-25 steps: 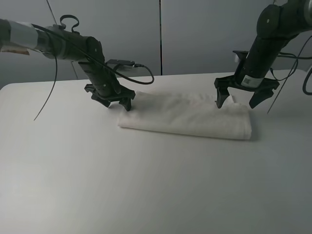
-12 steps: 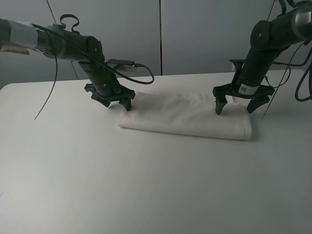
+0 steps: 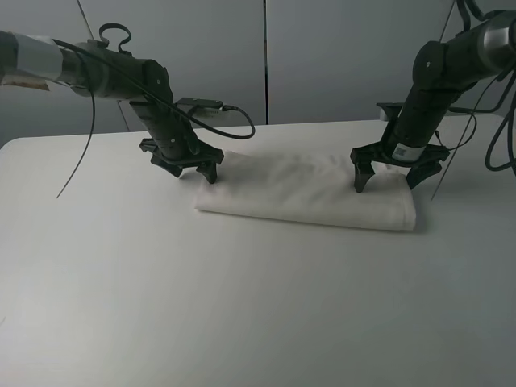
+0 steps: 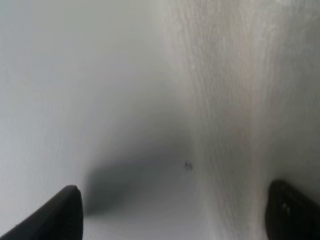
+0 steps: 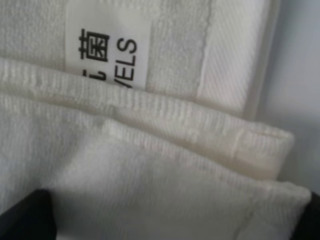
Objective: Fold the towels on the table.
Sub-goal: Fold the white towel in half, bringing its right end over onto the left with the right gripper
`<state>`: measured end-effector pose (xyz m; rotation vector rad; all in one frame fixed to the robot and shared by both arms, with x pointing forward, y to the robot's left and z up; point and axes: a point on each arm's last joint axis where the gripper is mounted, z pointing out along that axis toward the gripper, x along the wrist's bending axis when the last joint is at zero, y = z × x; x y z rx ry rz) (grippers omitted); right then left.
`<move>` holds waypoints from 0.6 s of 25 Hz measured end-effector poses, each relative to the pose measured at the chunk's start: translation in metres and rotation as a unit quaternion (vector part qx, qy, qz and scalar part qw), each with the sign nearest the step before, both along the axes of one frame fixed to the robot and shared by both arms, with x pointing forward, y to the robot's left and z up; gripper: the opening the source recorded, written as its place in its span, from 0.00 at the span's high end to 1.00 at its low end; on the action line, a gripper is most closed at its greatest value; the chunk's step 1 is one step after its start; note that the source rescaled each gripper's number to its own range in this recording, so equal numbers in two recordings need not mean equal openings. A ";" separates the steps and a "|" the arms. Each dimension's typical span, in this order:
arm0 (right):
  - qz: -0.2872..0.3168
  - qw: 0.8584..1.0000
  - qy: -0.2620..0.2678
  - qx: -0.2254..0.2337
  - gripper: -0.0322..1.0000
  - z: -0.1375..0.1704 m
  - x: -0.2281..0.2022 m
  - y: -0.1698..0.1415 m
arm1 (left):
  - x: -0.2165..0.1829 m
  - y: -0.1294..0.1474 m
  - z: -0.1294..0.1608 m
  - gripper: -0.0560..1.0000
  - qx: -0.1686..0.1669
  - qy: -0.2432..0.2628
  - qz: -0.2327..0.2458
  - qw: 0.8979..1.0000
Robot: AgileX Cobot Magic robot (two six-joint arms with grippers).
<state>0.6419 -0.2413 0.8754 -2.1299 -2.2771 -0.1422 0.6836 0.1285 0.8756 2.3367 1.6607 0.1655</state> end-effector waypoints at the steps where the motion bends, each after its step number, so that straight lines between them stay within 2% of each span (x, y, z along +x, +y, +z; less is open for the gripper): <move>1: 0.000 1.000 0.002 0.002 0.00 -0.002 0.000 0.000 | 0.000 0.000 0.000 0.05 0.000 0.000 0.000 1.000; 10: 0.001 1.000 -0.001 0.005 0.02 -0.004 0.002 0.001 | 0.000 0.000 0.000 0.05 0.000 0.000 0.000 1.000; 11: 0.003 1.000 -0.002 0.005 0.06 -0.004 0.002 0.001 | 0.000 0.000 0.000 0.05 0.000 0.000 0.000 1.000; 12: 0.003 1.000 -0.002 0.006 0.16 -0.005 0.002 0.001 | 0.000 0.000 0.000 0.05 0.000 0.000 0.000 1.000; 13: 0.004 1.000 -0.002 0.008 0.29 -0.005 0.002 0.002 | 0.000 0.000 0.000 0.05 0.000 0.000 0.000 1.000; 15: 0.005 1.000 -0.002 0.010 0.63 -0.005 0.002 0.002 | 0.000 0.000 0.000 0.05 0.000 0.000 0.000 1.000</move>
